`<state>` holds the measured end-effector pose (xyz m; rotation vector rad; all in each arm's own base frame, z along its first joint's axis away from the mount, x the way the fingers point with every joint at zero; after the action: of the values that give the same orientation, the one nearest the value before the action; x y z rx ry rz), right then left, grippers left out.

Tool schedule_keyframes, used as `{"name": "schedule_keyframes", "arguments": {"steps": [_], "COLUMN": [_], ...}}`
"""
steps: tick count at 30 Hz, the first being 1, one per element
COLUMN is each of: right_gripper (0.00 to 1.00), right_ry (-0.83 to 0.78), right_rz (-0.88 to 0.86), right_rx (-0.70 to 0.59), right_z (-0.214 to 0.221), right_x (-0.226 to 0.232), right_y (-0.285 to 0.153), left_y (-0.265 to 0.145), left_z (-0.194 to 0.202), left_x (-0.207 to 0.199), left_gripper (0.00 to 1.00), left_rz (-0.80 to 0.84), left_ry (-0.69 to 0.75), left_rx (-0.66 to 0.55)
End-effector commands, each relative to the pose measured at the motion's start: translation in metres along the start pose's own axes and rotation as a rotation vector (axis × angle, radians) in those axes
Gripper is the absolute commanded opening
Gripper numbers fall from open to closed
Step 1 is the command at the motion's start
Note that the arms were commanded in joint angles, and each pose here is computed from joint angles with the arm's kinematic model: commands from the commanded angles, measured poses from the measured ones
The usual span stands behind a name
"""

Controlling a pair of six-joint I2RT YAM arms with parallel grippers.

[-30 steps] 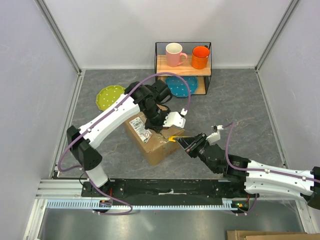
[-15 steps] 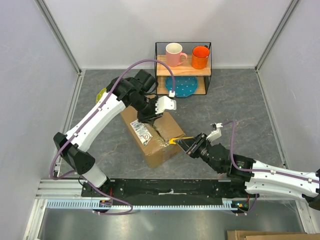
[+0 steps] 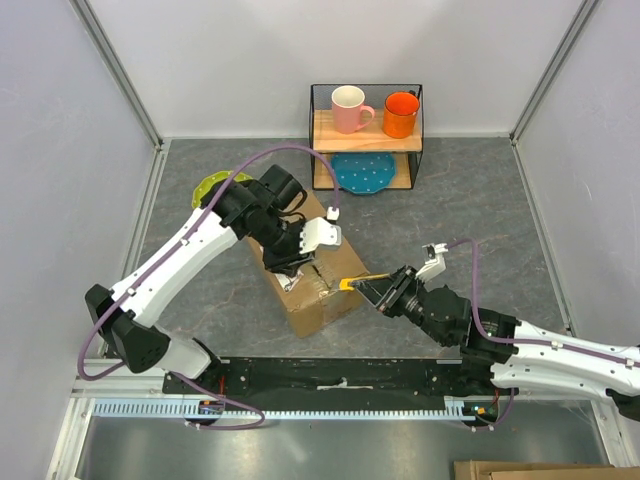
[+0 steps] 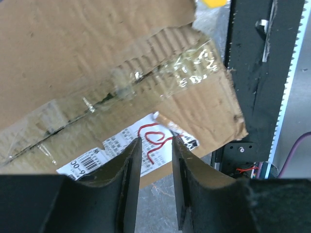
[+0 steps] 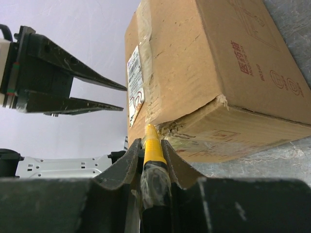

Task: Unpack the express box
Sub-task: Cut the express box at the center of the board.

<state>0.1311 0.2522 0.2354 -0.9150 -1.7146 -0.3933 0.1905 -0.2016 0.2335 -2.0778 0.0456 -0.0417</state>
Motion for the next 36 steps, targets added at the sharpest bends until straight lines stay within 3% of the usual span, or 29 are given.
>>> {"name": "schedule_keyframes", "arguments": {"steps": [1, 9, 13, 16, 19, 24, 28, 31, 36], "right_gripper": [0.00, 0.00, 0.00, 0.00, 0.00, 0.00, 0.00, 0.00, 0.00], "right_ry": [0.006, -0.066, -0.134, -0.235, -0.322, -0.379, -0.366, -0.360, -0.309], "right_rz": [-0.066, -0.024, 0.016, 0.105, 0.201, 0.287, 0.272, 0.259, 0.273], "right_rx": [-0.020, -0.040, -0.186, -0.253, -0.271, -0.349, -0.355, -0.322, -0.266], "right_z": [-0.010, -0.024, -0.061, -0.071, -0.070, -0.081, -0.084, -0.078, -0.064], "right_x": [0.034, 0.034, 0.045, 0.038, 0.027, 0.013, 0.016, 0.019, 0.006], "right_y": [-0.002, -0.015, -0.026, -0.018, -0.006, -0.006, -0.008, -0.005, -0.003], "left_y": [-0.007, -0.017, -0.031, -0.032, -0.030, -0.053, -0.060, -0.056, -0.039], "left_z": [-0.001, -0.003, -0.016, -0.010, 0.011, 0.047, 0.048, 0.029, -0.001], "left_x": [-0.029, -0.042, -0.064, -0.070, -0.057, -0.004, 0.002, -0.004, -0.035], "left_gripper": [0.38, 0.38, 0.39, 0.40, 0.37, 0.37, 0.39, 0.47, 0.53], "left_rz": [0.090, 0.122, 0.201, 0.192, 0.086, -0.268, -0.269, -0.177, 0.041], "left_ry": [-0.039, -0.010, -0.034, -0.047, -0.132, -0.245, -0.267, -0.206, 0.062], "left_rx": [0.002, -0.037, -0.111, -0.097, -0.022, 0.034, 0.009, -0.065, -0.077]}}
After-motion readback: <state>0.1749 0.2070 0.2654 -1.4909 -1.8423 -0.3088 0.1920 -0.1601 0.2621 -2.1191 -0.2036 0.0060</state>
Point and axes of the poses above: each gripper's point midway between its finger pads, its own y axis out along the fingers, its own x axis along the line the jaws close on, z = x × y, the point moved 2 cm from there along -y, back along the fingers, and after that the axes turned 5 degrees about y, right-handed, at the moved point
